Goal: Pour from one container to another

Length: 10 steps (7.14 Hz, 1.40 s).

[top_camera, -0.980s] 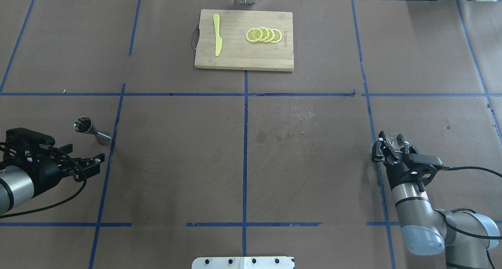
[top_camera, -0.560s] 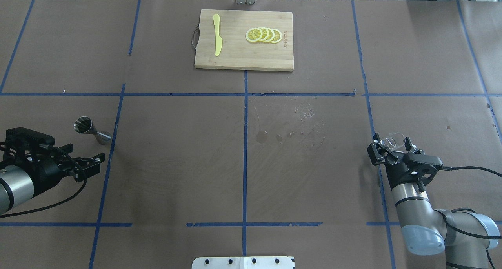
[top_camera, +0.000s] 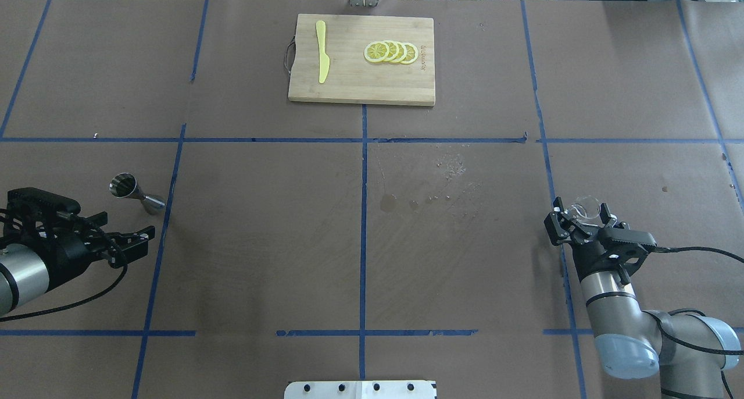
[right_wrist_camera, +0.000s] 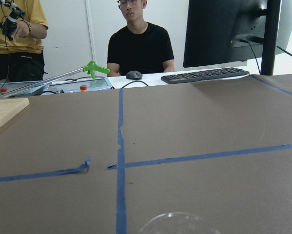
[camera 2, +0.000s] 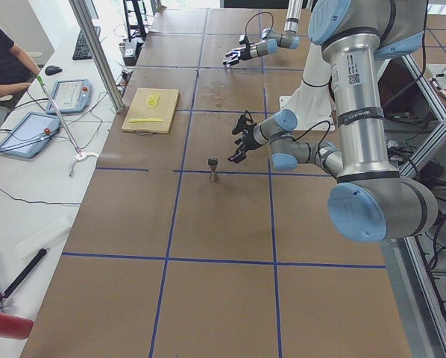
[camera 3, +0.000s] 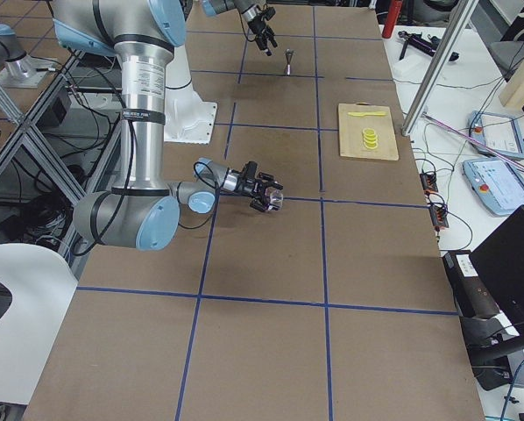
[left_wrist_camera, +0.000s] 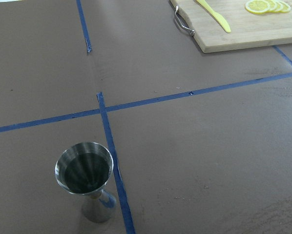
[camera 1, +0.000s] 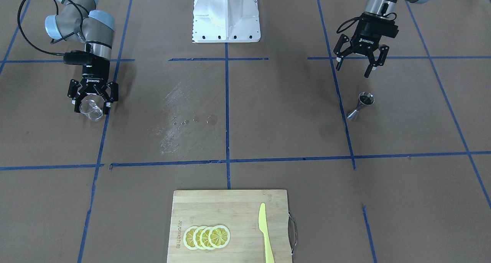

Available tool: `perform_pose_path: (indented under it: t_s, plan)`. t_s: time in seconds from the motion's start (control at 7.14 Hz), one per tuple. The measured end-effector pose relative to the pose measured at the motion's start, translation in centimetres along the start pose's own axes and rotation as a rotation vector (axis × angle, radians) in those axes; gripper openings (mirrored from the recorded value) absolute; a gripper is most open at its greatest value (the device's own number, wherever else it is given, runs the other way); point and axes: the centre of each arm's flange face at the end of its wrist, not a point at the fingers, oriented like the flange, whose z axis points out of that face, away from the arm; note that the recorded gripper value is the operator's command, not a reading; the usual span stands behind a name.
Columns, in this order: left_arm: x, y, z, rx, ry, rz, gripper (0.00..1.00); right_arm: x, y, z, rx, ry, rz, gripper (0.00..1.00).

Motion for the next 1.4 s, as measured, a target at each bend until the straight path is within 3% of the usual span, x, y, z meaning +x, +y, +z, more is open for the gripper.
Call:
perform_pose_path:
  t_s: [0.56, 0.84, 1.12, 1.4]
  plan:
    - [-0.4, -1.9, -1.1, -0.021, 0.031, 0.021, 1.0, 0.0, 0.0, 0.0, 0.0, 0.0, 0.0, 1.0]
    - [-2.3, -8.2, -5.2, -0.089, 0.084, 0.088, 1.0, 0.0, 0.0, 0.0, 0.0, 0.0, 0.0, 1.0]
    - [-8.2, -14.4, -10.1, -0.1, 0.094, 0.211, 1.0, 0.0, 0.0, 0.0, 0.0, 0.0, 0.0, 1.0]
    - [-16.6, -16.9, -12.8, -0.077, 0.016, 0.336, 1.0, 0.0, 0.0, 0.0, 0.0, 0.0, 0.0, 1.0]
